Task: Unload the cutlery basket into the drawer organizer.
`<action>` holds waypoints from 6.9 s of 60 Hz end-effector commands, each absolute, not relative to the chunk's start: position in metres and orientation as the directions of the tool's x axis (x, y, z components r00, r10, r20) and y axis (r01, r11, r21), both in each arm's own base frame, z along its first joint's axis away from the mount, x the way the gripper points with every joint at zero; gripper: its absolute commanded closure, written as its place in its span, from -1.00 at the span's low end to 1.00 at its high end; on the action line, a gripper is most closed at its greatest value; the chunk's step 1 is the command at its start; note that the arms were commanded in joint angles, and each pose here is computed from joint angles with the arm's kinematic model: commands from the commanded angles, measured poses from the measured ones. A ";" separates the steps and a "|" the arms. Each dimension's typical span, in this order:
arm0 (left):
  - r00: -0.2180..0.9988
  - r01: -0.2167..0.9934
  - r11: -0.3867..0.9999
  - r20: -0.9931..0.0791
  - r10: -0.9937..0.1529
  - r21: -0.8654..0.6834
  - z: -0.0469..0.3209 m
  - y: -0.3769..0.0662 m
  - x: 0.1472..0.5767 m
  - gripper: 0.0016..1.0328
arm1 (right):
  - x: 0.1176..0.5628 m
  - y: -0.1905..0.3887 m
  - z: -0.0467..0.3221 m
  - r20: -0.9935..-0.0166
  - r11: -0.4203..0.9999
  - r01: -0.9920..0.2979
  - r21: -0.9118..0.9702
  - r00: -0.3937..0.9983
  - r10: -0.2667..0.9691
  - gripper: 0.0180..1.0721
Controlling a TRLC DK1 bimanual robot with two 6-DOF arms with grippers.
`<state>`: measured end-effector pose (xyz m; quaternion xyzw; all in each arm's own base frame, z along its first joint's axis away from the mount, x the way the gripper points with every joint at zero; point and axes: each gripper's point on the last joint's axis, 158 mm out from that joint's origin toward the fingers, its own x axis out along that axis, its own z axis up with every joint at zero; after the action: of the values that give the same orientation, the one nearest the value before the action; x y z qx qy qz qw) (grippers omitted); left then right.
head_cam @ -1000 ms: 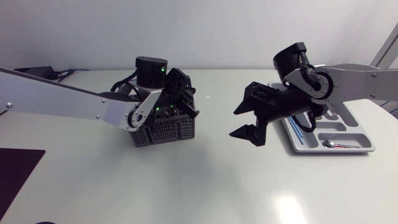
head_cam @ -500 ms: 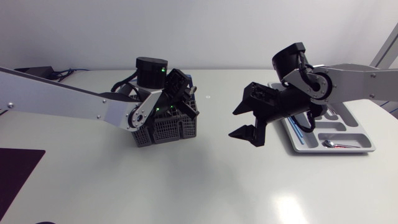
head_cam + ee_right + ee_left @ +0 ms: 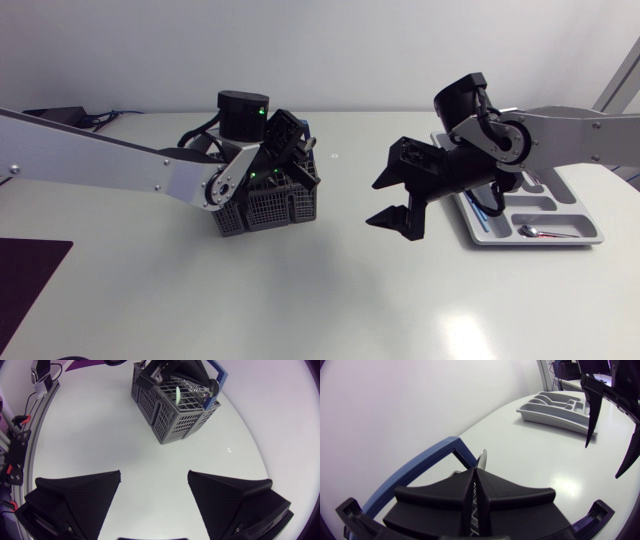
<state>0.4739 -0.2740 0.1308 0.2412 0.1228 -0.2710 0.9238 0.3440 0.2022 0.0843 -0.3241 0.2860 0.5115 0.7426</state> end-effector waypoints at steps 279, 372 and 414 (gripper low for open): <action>0.734 0.630 0.774 -0.376 -0.565 0.068 0.226 -0.276 0.419 -0.31 | 0.332 -0.003 0.041 -0.843 0.323 -0.940 -0.112 0.262 0.470 0.89; 0.706 0.696 0.305 -0.542 -0.455 0.650 0.158 -0.266 0.396 -0.68 | 0.348 -0.176 -0.013 -0.968 0.199 -0.953 -0.230 0.245 0.057 -0.42; 0.630 0.702 -0.056 -0.656 -0.414 0.710 0.142 -0.268 0.408 -0.67 | 0.333 -0.053 0.025 -0.912 0.192 -0.943 -0.273 0.317 0.258 -0.66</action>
<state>0.3966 -0.2649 0.1323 0.5787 0.1375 -0.4122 0.6902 0.3441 -0.0690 0.0259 -0.4649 0.3773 0.4348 0.6726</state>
